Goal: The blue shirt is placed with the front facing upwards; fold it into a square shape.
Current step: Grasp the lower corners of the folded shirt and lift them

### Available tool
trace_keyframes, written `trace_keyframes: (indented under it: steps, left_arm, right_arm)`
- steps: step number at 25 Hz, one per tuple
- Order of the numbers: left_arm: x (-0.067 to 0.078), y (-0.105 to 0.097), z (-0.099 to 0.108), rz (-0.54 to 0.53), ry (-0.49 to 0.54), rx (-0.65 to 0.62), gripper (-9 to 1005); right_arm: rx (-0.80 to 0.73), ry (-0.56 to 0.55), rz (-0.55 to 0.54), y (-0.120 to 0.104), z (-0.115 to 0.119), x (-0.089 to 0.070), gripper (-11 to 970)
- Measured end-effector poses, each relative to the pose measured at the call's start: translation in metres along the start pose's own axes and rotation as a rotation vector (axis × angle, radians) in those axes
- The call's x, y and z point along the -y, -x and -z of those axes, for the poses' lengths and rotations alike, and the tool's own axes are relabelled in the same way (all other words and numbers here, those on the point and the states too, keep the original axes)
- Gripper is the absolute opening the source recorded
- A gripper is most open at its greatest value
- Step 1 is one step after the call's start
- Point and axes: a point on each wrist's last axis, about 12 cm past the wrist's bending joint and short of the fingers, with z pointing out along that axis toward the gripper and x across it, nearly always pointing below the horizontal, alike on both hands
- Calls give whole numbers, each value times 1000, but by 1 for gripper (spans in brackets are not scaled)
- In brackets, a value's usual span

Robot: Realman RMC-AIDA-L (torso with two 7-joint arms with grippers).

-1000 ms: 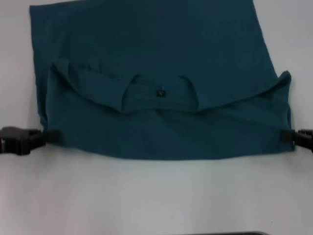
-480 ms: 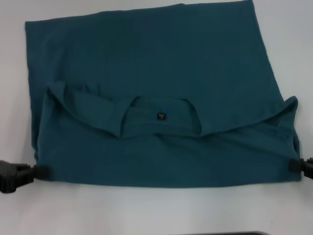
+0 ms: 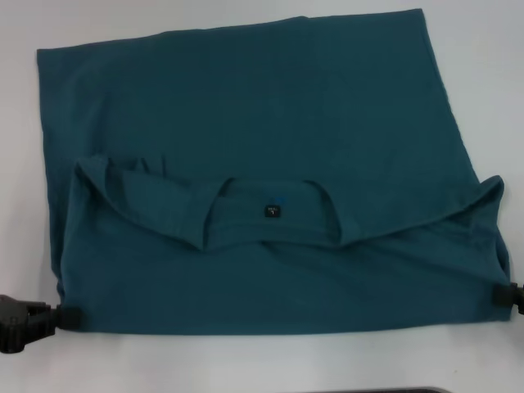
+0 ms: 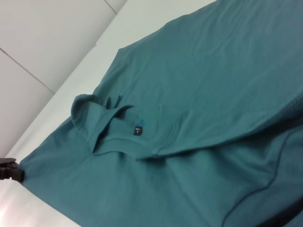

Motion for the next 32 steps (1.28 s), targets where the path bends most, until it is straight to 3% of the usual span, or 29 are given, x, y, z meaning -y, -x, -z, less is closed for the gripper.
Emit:
trace_keyframes:
  steps: [15,32]
  left_arm:
    - [2,-13,4,7,-13,-30,7]
    - [2,-12,7,3,-13,-34,6]
  right_arm:
    - [15,1,-10,-14,7,-5,78]
    - [59,12,0,-22,17,-11,83]
